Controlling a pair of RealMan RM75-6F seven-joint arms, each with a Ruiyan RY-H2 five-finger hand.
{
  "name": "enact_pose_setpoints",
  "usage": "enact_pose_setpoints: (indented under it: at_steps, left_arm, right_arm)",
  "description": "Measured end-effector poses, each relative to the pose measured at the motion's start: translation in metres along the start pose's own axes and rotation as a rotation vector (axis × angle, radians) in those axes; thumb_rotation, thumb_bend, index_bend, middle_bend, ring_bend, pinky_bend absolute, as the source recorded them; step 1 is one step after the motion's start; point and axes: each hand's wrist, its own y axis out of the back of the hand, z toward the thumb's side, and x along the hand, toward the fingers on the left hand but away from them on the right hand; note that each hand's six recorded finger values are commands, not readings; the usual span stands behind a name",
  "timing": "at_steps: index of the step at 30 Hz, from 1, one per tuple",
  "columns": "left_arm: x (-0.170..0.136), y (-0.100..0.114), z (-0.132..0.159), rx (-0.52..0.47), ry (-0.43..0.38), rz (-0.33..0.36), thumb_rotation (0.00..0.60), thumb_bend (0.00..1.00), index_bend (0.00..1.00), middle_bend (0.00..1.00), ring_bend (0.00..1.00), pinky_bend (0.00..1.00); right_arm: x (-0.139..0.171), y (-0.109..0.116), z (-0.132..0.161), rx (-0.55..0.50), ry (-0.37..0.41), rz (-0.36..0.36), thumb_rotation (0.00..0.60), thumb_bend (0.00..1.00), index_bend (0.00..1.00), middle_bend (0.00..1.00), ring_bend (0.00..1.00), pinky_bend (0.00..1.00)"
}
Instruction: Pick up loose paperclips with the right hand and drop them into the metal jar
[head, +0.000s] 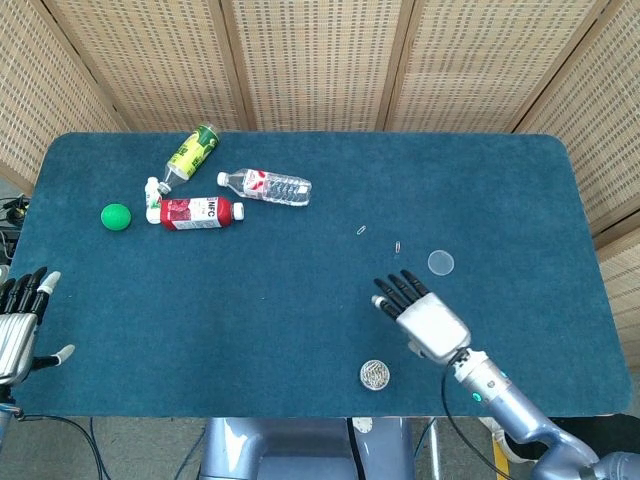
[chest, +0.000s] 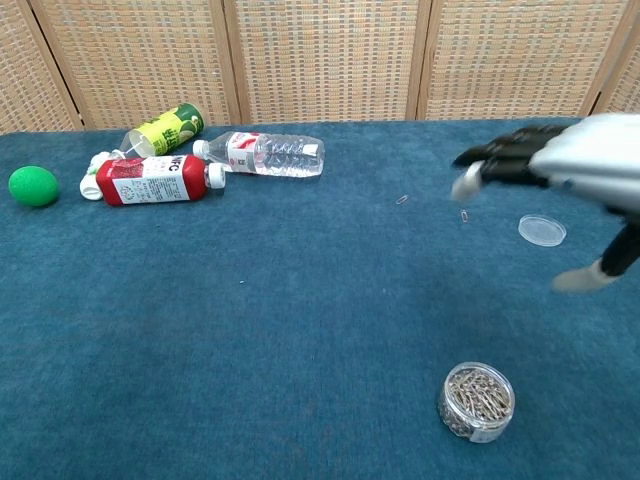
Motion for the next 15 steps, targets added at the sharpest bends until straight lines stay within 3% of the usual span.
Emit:
enact_pose_setpoints:
  at_steps: [6,12,15]
  left_arm:
    - [-0.004,0.003,0.002,-0.007,-0.017,0.014,0.600,0.00,0.00,0.00,0.00,0.00]
    - [-0.009,0.000,0.007,0.001,-0.043,0.014,0.600,0.00,0.00,0.00,0.00,0.00]
    - [-0.010,-0.002,0.009,0.002,-0.054,0.016,0.600,0.00,0.00,0.00,0.00,0.00]
  right_arm:
    - [0.041,-0.001,-0.058,-0.086,-0.229,-0.090,0.600,0.00,0.00,0.00,0.00,0.00]
    - [0.089,-0.016,-0.098,-0.114,-0.374,-0.162,0.600,0.00,0.00,0.00,0.00,0.00]
    - [0.107,-0.025,-0.106,-0.107,-0.409,-0.181,0.600,0.00,0.00,0.00,0.00,0.00]
